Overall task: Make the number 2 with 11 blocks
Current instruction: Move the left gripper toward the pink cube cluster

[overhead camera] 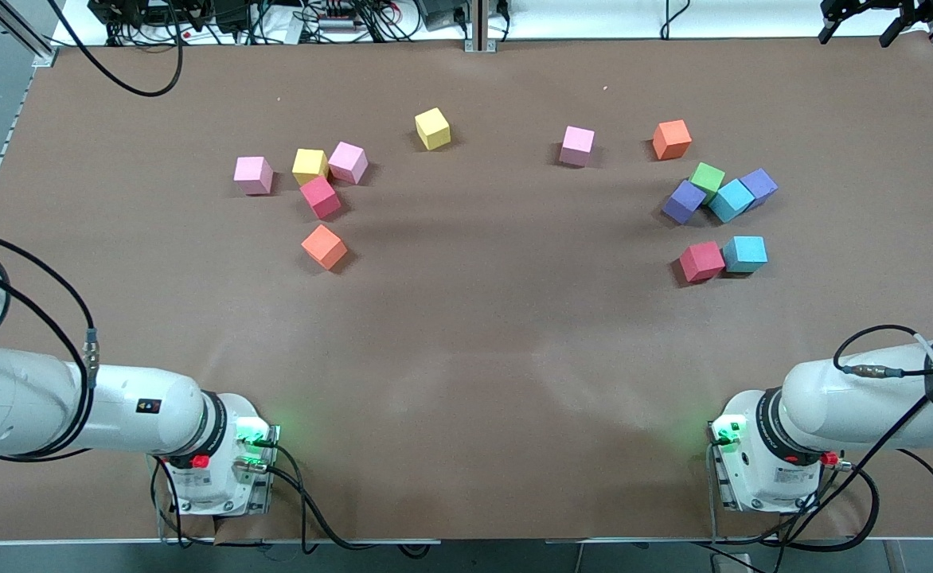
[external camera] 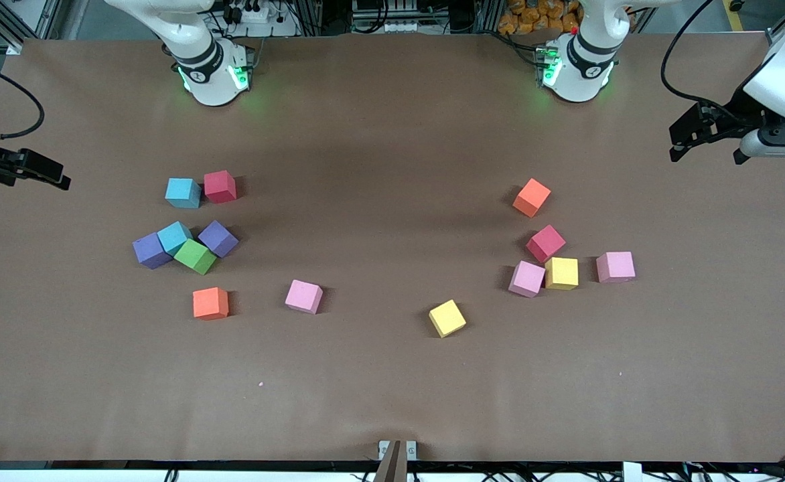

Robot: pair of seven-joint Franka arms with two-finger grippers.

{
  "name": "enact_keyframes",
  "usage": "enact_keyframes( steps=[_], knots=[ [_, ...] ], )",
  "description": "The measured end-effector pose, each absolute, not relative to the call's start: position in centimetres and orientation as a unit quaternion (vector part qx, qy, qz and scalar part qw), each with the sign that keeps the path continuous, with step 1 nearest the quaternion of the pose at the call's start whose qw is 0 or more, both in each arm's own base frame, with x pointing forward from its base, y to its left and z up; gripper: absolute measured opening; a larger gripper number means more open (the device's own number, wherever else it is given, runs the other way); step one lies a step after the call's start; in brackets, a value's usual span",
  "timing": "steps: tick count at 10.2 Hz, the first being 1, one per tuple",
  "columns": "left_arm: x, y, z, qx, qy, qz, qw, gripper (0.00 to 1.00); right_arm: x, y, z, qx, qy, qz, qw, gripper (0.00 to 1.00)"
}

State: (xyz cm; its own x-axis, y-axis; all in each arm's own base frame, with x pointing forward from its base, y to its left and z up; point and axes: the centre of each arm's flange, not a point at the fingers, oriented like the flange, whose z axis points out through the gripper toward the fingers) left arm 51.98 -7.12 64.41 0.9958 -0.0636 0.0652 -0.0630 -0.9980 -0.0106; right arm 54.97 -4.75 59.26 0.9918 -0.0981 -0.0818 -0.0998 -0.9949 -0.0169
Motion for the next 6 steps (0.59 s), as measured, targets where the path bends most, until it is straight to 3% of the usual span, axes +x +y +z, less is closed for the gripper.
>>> enact_keyframes(
  steps=[6],
  knots=[
    [53.4,-7.8,61.6,-1.0,0.028,-0.004,0.002,1.0,55.0,-4.7,59.3,-0.998,0.049,0.04,0.01,1.0]
  ],
)
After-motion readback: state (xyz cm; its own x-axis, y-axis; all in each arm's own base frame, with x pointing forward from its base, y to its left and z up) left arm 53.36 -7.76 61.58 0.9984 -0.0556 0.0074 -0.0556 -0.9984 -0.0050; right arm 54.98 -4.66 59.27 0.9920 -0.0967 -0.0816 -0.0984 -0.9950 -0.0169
